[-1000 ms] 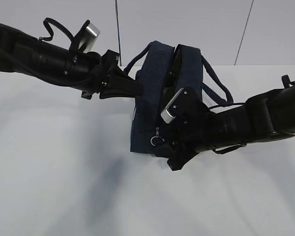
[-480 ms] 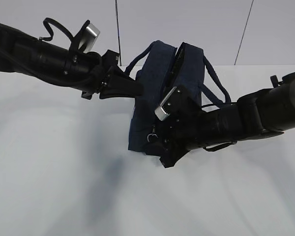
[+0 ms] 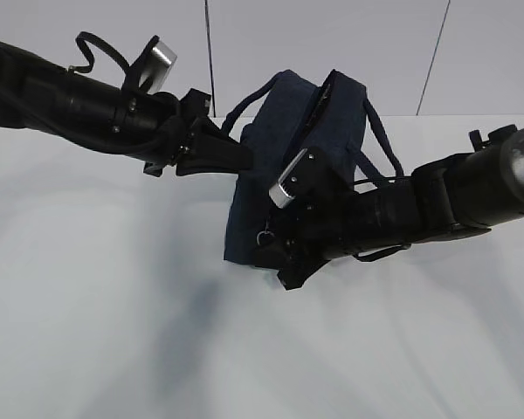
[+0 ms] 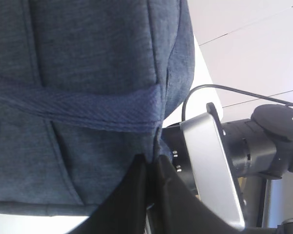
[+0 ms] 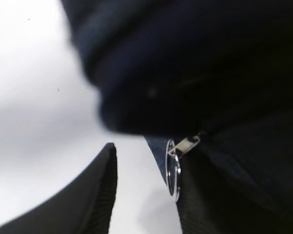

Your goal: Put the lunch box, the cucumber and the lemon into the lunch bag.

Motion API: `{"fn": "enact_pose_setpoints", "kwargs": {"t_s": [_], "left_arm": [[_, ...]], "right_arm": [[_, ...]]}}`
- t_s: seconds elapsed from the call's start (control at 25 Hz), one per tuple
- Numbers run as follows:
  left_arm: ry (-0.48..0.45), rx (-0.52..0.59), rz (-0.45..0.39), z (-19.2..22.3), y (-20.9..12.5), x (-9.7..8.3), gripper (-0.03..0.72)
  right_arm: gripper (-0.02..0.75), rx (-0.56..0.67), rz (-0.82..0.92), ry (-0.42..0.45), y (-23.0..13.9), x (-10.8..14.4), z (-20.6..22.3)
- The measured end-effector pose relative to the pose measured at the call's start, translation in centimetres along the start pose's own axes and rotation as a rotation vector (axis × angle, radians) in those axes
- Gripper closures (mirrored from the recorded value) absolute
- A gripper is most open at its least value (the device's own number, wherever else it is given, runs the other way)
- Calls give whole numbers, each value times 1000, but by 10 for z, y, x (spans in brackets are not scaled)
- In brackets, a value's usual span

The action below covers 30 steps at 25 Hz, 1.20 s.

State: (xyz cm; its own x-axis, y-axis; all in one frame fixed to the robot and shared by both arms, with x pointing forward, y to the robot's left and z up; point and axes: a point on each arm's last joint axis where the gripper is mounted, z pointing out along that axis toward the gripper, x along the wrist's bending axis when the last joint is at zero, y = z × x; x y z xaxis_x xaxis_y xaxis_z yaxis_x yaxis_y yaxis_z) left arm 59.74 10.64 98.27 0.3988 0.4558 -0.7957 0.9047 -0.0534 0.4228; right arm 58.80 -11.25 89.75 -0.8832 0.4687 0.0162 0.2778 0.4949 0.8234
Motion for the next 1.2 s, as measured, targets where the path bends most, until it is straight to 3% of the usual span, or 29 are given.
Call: {"fn": "enact_pose_setpoints", "kwargs": {"t_s": [0.56, 1.2], "left_arm": [[-4, 5, 2, 0, 0, 0, 697], [-3, 4, 2, 0, 0, 0, 697]], "right_arm": [[738, 30, 4, -34, -3, -3, 0], [738, 101, 107, -58, 4, -2, -12]]}}
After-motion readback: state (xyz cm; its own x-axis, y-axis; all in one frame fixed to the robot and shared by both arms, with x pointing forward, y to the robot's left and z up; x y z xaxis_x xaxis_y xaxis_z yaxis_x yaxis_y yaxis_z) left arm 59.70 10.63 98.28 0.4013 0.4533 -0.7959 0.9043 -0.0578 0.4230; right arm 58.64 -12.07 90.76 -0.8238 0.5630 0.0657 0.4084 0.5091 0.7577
